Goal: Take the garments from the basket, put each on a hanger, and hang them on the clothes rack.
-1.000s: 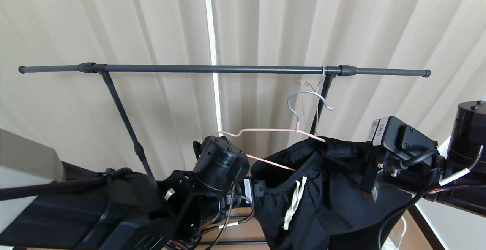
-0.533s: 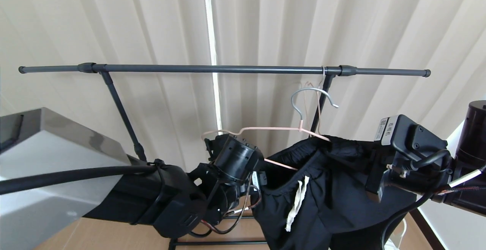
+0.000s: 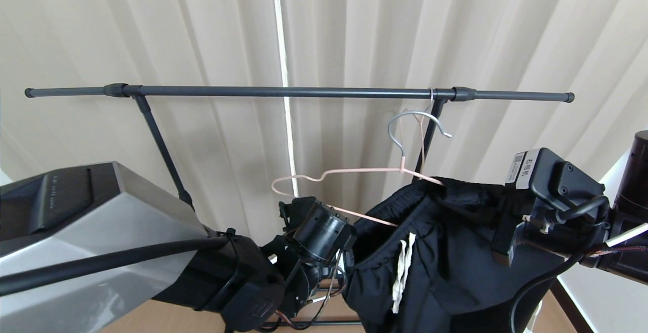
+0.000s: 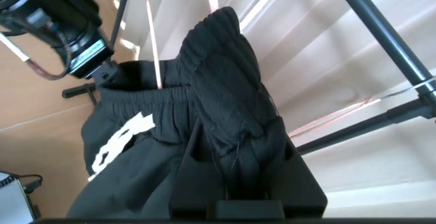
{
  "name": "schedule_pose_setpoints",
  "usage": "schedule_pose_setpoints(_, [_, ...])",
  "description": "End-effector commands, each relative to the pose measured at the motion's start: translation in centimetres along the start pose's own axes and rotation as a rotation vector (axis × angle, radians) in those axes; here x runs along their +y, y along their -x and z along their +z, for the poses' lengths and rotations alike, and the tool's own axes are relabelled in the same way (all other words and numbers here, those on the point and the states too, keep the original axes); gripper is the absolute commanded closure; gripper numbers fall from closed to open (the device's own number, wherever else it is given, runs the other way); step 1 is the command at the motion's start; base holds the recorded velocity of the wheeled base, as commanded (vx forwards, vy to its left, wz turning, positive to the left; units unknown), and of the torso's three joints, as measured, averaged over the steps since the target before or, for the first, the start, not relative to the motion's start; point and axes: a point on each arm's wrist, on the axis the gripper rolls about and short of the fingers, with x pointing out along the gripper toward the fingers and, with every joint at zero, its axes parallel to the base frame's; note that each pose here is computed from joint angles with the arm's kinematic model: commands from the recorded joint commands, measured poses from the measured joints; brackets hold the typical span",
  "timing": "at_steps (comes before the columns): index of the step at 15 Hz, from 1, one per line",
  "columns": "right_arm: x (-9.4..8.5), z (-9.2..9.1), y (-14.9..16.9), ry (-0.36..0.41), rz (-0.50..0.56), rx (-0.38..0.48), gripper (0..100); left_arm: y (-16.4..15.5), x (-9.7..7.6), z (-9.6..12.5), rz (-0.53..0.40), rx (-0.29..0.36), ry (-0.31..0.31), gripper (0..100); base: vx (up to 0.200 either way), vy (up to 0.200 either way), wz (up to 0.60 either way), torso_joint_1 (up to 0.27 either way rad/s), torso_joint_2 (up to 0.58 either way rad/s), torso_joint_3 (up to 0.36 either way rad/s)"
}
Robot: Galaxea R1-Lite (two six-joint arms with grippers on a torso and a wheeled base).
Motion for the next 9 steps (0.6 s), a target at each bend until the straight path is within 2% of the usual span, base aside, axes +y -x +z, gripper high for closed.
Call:
schedule_pose_setpoints(1, [-0.2,0.0,0.1,0.000,-0.008,0.001,100,0.4,0.2,-0.5,0.006,0.009,-0.011,0,0.000,0.000,0.00,0.000,0.00,0.000])
schedule_pose_setpoints(4, [-0.2,-0.1,0.1,-0.002,-0.011,0.005,100,0.9,0.2,0.1,-0.004,-0.009,0.003,0,0.000,0.000,0.00,0.000,0.00,0.000])
schedule_pose_setpoints(5, [-0.3,-0.2,0.1,-0.003,-0.012,0.006,100,1.1,0.3,0.3,-0.007,-0.015,0.007,100,0.000,0.000,0.00,0.000,0.00,0.000])
schedule_pose_setpoints(9, [-0.7,-0.6,-0.2,-0.013,-0.020,0.025,100,3.1,0.5,1.5,-0.036,-0.054,0.029,100,0.000,0.000,0.00,0.000,0.00,0.000])
